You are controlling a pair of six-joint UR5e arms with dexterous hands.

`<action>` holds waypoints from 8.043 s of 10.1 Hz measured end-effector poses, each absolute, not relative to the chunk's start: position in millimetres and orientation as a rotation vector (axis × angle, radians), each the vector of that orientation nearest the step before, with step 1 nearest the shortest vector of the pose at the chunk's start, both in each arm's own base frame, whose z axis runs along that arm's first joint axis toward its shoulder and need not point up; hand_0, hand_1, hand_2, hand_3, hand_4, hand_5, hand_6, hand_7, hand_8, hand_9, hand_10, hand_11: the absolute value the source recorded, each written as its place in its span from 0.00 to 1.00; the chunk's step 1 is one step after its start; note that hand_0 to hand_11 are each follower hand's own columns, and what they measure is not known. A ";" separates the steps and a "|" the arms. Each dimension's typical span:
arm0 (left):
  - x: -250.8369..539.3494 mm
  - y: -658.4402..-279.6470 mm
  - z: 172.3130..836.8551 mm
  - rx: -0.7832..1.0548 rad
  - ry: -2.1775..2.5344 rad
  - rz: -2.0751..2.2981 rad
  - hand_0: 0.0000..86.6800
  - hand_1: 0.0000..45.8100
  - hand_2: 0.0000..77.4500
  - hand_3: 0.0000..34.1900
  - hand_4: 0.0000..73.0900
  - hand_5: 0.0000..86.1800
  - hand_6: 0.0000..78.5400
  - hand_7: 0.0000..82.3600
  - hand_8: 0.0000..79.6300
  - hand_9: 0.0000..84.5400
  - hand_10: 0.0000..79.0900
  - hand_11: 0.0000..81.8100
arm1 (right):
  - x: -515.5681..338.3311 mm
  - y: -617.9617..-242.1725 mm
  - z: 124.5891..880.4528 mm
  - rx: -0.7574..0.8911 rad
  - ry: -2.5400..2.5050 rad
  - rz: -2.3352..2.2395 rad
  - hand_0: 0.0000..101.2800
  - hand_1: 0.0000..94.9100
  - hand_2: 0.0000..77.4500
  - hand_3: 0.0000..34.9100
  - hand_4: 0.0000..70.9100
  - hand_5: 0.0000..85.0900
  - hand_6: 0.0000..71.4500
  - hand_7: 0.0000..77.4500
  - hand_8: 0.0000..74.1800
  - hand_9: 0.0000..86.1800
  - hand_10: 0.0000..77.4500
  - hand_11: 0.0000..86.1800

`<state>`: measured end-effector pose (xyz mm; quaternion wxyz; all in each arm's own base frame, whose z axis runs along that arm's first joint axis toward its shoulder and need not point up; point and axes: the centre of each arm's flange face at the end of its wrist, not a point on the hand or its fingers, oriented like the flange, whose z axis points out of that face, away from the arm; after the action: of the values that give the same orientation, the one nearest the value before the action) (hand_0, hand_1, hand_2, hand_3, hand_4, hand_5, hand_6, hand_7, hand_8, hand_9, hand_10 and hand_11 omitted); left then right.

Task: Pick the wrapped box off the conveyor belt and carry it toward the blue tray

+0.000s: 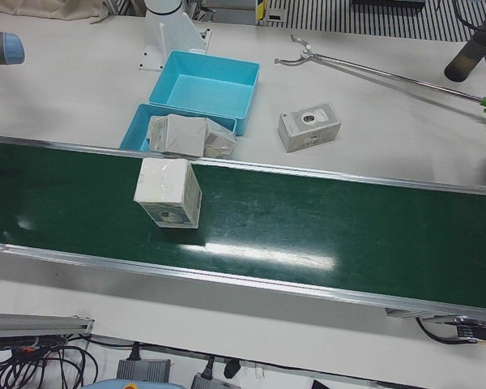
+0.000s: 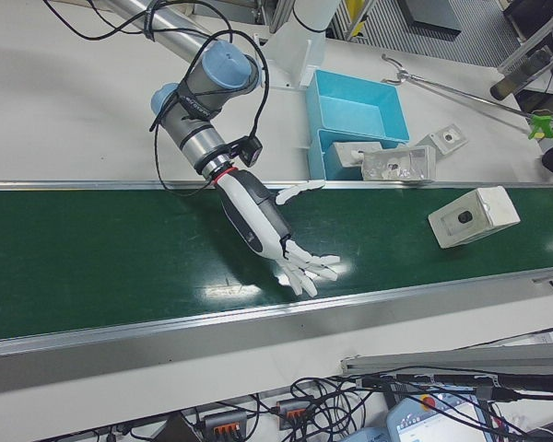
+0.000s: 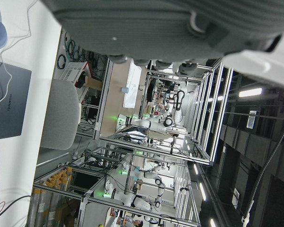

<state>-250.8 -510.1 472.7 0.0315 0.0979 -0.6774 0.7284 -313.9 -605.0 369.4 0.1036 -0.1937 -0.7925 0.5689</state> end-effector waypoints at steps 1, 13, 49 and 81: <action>-250.8 -510.1 472.8 0.302 -2.087 2.243 0.00 0.00 0.01 0.00 0.00 0.01 0.01 0.01 0.01 0.00 0.01 0.01 | -310.8 -604.6 370.7 -0.575 -2.339 1.681 0.49 0.17 0.17 0.00 0.21 0.24 0.06 0.08 0.01 0.04 0.00 0.01; -250.8 -510.1 472.7 0.302 -2.087 2.243 0.00 0.00 0.01 0.00 0.00 0.01 0.01 0.01 0.01 0.01 0.01 0.01 | -318.5 -601.3 377.8 -0.596 -2.323 1.697 0.49 0.17 0.17 0.00 0.21 0.24 0.08 0.08 0.01 0.05 0.00 0.01; -250.8 -510.1 472.7 0.302 -2.087 2.243 0.00 0.00 0.01 0.00 0.00 0.01 0.01 0.01 0.01 0.00 0.00 0.01 | -345.3 -600.4 353.2 -0.573 -2.334 1.626 0.49 0.22 0.23 0.00 0.16 0.24 0.09 0.11 0.01 0.06 0.00 0.01; -250.8 -510.1 472.7 0.302 -2.087 2.243 0.00 0.00 0.01 0.00 0.00 0.01 0.01 0.01 0.01 0.01 0.00 0.01 | -537.0 -508.5 77.5 -1.148 -2.184 1.219 0.56 0.23 0.25 0.26 0.25 0.24 0.14 0.15 0.00 0.03 0.00 0.01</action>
<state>-250.8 -510.1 472.7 0.0315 0.0979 -0.6774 0.7284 -537.0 -508.5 77.5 0.1938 -0.4093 -0.7785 0.4345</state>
